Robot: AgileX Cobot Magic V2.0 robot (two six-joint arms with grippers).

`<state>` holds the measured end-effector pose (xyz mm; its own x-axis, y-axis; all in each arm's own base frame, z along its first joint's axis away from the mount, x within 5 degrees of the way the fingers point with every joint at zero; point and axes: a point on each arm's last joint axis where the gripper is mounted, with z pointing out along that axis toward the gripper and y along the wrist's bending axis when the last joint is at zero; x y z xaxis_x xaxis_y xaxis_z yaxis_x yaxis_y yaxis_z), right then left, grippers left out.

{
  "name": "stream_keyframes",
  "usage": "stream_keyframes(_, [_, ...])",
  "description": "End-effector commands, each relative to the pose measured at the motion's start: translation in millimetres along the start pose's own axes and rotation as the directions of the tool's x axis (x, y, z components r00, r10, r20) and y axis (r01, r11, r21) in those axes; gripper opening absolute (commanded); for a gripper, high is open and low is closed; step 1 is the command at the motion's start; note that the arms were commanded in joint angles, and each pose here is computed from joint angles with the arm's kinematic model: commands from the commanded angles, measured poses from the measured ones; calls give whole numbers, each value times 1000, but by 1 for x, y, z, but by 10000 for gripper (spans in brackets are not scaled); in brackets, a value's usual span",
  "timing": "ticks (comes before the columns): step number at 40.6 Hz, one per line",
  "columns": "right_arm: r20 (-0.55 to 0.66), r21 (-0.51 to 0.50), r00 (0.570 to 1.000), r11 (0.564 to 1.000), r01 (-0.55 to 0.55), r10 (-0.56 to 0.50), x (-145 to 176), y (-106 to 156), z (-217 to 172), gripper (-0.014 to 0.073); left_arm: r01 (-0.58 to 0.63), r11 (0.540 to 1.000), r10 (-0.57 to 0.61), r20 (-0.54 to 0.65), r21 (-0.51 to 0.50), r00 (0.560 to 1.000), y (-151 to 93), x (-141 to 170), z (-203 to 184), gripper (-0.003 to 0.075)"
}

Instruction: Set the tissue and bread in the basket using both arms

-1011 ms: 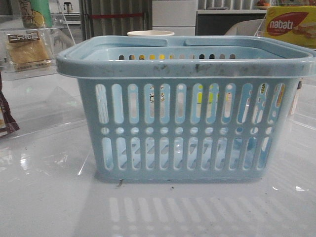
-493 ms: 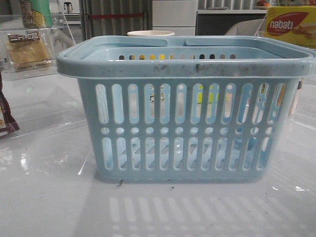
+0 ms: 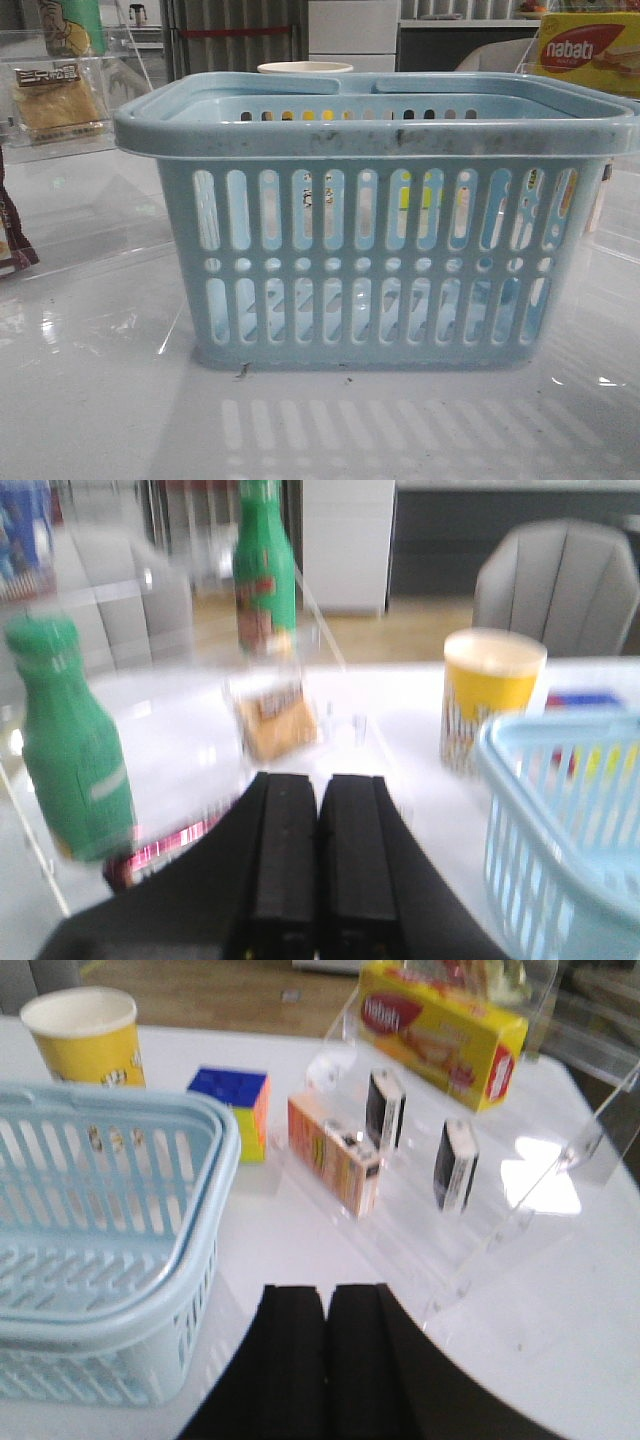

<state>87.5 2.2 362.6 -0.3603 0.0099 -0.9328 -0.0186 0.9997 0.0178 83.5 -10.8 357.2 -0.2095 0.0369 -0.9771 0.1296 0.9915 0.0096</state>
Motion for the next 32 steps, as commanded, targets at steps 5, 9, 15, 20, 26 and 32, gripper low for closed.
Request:
stream_keyframes(5, [-105, 12, 994, 1000, 8, -6, -8, -2, 31, 57, 1, 1000, 0, -89, 9, 996, 0, -5, 22, 92])
stream_keyframes(9, [-175, 12, 985, 1000, 7, -5, -5, -2, 44, 57, 2, 1000, 0, -131, 10, 991, 0, -2, 32, 92])
stream_keyframes(15, [-255, 12, 967, 1000, 6, -3, 0, -3, 59, 57, 3, 1000, -1, -174, 11, 985, 0, 1, 41, 92])
stream_keyframes(20, [-297, 13, 955, 1000, 8, -4, 3, -3, 68, 89, 3, 1000, -1, -193, 11, 981, 0, 3, 46, 126])
stream_keyframes(26, [-323, 14, 946, 1000, 10, -5, 5, -3, 74, 344, 3, 1000, -1, -196, 11, 981, 0, 3, 47, 333])
stream_keyframes(32, [-344, 15, 939, 1000, 11, -5, 6, -3, 81, 513, 3, 1000, -1, -192, 10, 981, 0, 2, 48, 415])
